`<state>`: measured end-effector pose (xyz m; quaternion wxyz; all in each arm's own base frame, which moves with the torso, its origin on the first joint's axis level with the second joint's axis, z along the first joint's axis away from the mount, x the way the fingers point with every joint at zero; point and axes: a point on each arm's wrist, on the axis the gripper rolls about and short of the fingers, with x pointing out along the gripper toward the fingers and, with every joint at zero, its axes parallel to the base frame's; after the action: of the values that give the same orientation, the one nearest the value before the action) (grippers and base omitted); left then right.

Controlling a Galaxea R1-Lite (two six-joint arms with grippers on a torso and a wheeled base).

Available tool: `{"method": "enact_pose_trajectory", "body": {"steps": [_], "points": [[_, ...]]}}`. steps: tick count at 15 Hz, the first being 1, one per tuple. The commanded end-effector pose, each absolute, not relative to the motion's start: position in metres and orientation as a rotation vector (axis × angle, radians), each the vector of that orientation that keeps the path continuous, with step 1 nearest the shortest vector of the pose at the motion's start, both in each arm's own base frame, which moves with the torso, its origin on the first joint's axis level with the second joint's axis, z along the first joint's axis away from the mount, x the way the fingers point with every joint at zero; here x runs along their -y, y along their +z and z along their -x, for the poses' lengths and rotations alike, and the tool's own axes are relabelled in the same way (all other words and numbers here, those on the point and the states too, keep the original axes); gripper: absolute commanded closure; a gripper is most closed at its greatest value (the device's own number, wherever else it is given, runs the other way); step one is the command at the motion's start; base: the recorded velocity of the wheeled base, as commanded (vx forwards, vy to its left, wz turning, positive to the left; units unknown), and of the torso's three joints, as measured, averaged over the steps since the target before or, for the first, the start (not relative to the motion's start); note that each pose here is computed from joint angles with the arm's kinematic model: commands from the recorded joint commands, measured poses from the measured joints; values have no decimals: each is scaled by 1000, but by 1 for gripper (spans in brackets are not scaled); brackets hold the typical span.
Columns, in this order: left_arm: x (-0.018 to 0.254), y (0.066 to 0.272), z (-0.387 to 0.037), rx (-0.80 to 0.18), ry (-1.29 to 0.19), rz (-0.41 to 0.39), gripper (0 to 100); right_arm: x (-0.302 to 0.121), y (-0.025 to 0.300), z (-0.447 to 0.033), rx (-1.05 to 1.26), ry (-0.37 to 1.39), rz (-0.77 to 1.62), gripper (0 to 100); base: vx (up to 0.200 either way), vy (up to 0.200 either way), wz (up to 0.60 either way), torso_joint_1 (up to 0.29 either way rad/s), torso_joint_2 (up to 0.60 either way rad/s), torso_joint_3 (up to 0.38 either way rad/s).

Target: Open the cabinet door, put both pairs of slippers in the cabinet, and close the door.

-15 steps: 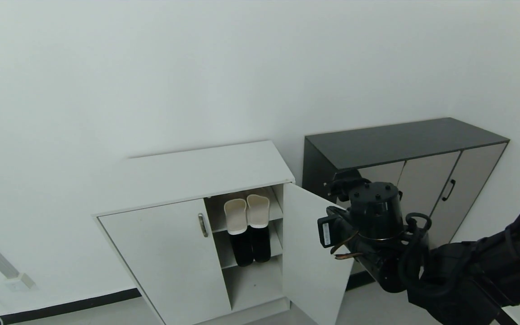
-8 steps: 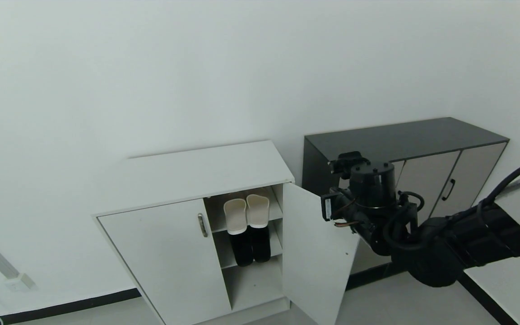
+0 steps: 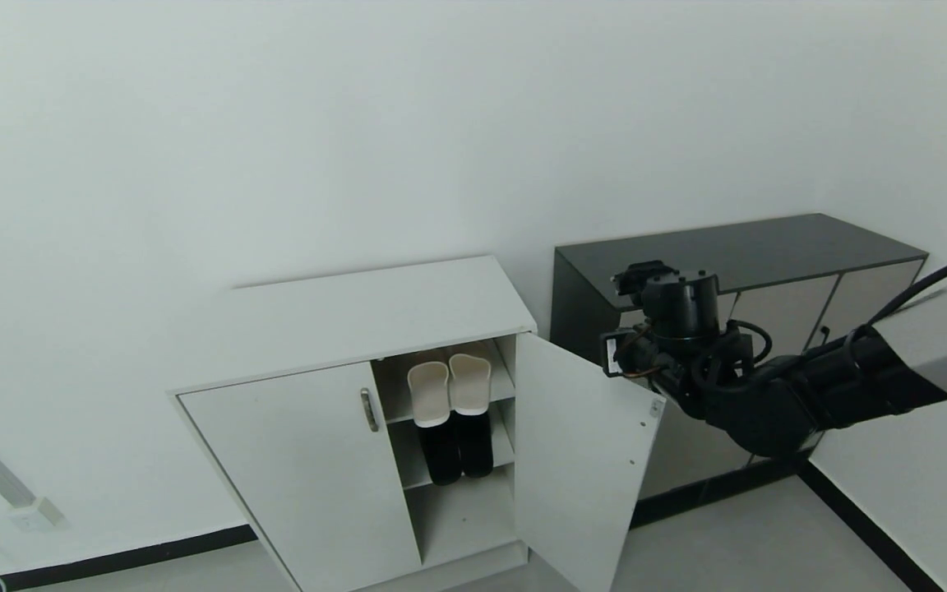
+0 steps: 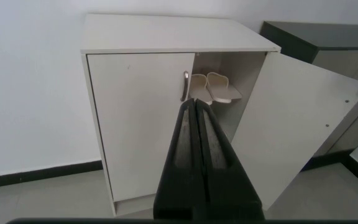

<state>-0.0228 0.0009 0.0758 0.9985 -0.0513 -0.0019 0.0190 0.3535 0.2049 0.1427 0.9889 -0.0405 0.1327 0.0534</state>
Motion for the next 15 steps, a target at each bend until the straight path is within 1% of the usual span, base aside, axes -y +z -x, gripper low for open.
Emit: {"method": "enact_pose_trajectory", "body": {"steps": [1, 8, 15], "points": [[-1, 76, 23, 5, 38, 103, 100, -198, 126, -365, -303, 102, 84, 100, 0, 0, 0, 0, 0, 0], [-1, 76, 23, 4, 38, 103, 100, -193, 86, -394, -369, 102, 54, 100, 0, 0, 0, 0, 0, 0], [-1, 76, 23, 4, 38, 103, 100, -183, 60, -419, -353, 74, 35, 100, 0, 0, 0, 0, 0, 0]]}}
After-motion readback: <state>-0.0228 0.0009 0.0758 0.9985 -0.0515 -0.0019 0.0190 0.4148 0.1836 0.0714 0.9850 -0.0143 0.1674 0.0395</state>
